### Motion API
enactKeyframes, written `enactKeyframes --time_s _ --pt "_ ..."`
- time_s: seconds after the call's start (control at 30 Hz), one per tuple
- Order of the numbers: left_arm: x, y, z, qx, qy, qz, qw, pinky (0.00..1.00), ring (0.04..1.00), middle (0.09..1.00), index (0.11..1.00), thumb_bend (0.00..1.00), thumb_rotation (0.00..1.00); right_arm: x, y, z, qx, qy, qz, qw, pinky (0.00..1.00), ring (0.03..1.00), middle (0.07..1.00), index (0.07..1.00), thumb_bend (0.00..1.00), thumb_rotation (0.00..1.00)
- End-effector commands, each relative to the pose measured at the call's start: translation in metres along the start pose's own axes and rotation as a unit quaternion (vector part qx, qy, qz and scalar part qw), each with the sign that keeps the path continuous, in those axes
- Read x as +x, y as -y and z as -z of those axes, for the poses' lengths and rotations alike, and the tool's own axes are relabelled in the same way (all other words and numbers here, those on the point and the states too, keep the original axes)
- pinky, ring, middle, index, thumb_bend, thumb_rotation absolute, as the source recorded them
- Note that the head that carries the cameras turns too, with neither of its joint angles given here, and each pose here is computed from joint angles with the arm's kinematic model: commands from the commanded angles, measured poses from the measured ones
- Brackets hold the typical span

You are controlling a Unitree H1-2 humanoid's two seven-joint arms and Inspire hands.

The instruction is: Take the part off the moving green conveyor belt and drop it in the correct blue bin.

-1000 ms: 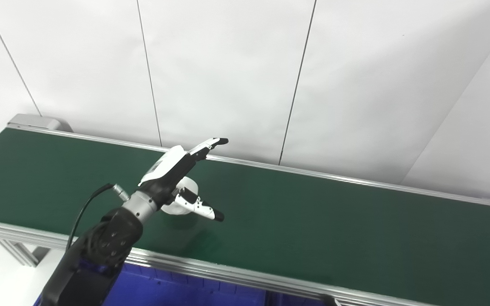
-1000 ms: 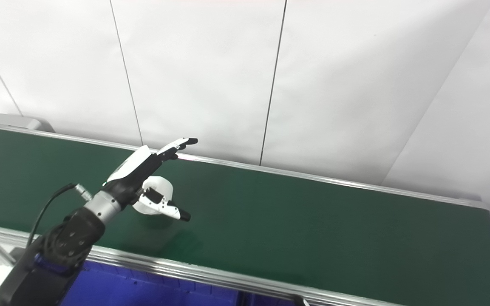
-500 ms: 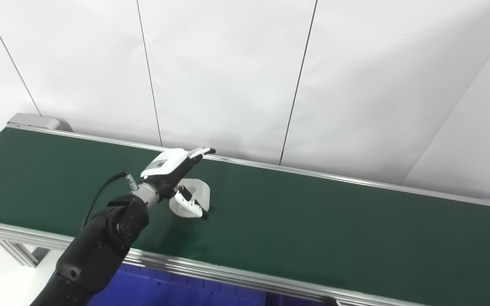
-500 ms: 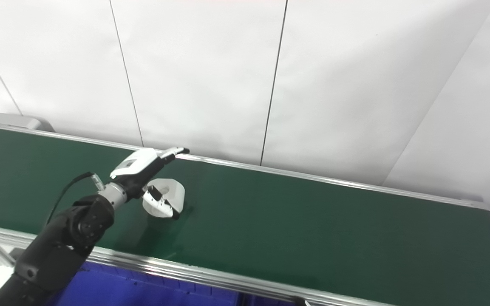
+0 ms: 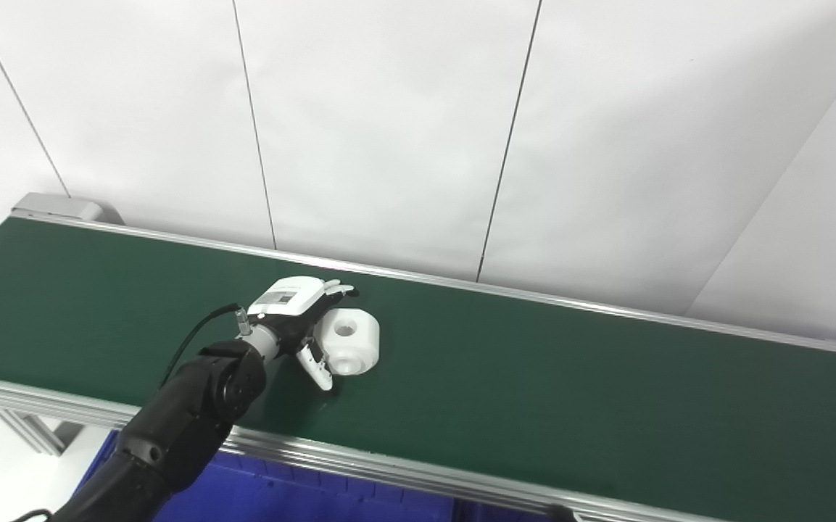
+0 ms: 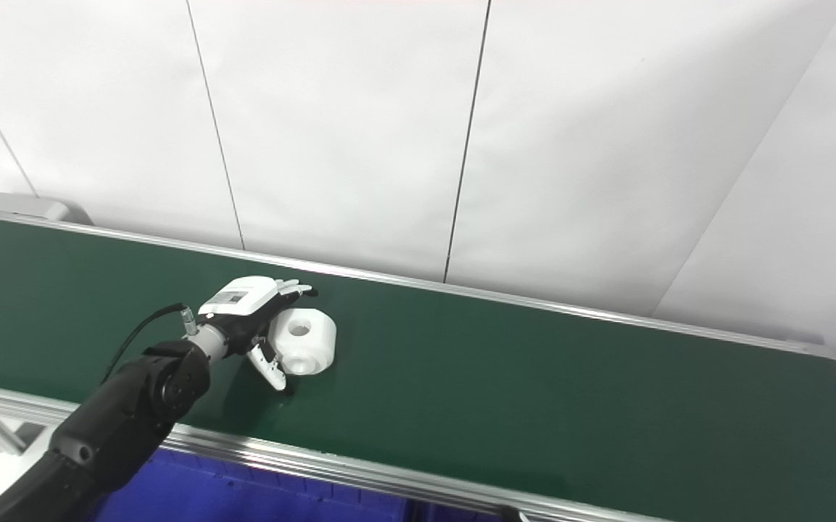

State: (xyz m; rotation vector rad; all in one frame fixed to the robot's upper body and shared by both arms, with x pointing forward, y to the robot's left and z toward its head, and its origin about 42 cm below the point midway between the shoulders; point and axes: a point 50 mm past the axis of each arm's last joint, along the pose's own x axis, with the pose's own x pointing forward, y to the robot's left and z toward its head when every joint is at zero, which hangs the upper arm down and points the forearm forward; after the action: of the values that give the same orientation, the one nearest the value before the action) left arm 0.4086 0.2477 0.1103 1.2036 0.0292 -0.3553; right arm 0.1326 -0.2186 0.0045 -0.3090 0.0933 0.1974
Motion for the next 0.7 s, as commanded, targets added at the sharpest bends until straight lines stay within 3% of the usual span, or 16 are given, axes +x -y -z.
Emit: enactKeyframes --time_s 0.0,0.07,0.1,0.2,0.37,0.43,0.5,0.53,0.57,0.67 --pt "0.010 -0.014 -0.008 -0.019 0.020 -0.054 0.998 0.50 0.555 0.661 0.655 0.60 0.00 0.003 0.003 -0.013 0.007 0.049 0.016 0.999 0.82 0.872 0.894 0.919 0.87 0.35" --pt "0.011 -0.010 -0.009 -0.024 0.027 -0.060 0.998 0.41 0.424 0.519 0.568 0.52 0.00 0.003 0.003 -0.014 0.005 0.049 0.018 0.999 0.81 0.870 0.894 0.918 0.87 0.35" --pt "0.011 -0.008 -0.010 -0.036 0.033 -0.063 0.997 0.40 0.407 0.497 0.556 0.51 0.00 0.003 0.003 -0.014 0.007 0.050 0.019 0.999 0.81 0.870 0.894 0.918 0.87 0.35" --pt "0.011 -0.006 -0.012 -0.072 0.050 -0.075 0.993 0.46 0.441 0.526 0.492 0.50 0.00 0.002 0.002 -0.015 0.009 0.051 0.020 0.998 0.82 0.871 0.895 0.919 0.87 0.34" --pt "0.009 -0.004 -0.014 -0.139 0.062 -0.096 0.984 0.47 0.447 0.535 0.479 0.50 0.00 0.003 0.002 -0.015 0.014 0.051 0.020 0.998 0.82 0.872 0.896 0.919 0.86 0.33" --pt "0.008 -0.005 -0.015 -0.171 0.059 -0.106 0.978 0.41 0.421 0.513 0.498 0.50 0.00 0.003 0.002 -0.015 0.015 0.052 0.018 0.998 0.82 0.874 0.898 0.920 0.86 0.32" --pt "0.007 -0.006 -0.015 -0.194 0.058 -0.115 0.973 0.28 0.360 0.453 0.523 0.50 0.00 0.004 0.002 -0.016 0.016 0.052 0.018 0.998 0.83 0.880 0.895 0.920 0.86 0.32" --pt "0.005 -0.006 -0.014 -0.207 0.061 -0.122 0.969 0.27 0.358 0.452 0.524 0.50 0.00 0.003 0.002 -0.016 0.014 0.052 0.018 0.998 0.83 0.880 0.895 0.920 0.86 0.32" --pt "0.003 -0.007 -0.013 -0.216 0.063 -0.129 0.966 0.34 0.387 0.476 0.515 0.50 0.00 0.003 0.002 -0.016 0.012 0.052 0.017 0.998 0.83 0.879 0.894 0.920 0.86 0.32" --pt "-0.004 -0.010 -0.008 -0.241 0.067 -0.142 0.958 0.40 0.416 0.507 0.502 0.50 0.00 0.003 0.001 -0.017 0.008 0.053 0.019 0.998 0.82 0.874 0.895 0.920 0.86 0.32"
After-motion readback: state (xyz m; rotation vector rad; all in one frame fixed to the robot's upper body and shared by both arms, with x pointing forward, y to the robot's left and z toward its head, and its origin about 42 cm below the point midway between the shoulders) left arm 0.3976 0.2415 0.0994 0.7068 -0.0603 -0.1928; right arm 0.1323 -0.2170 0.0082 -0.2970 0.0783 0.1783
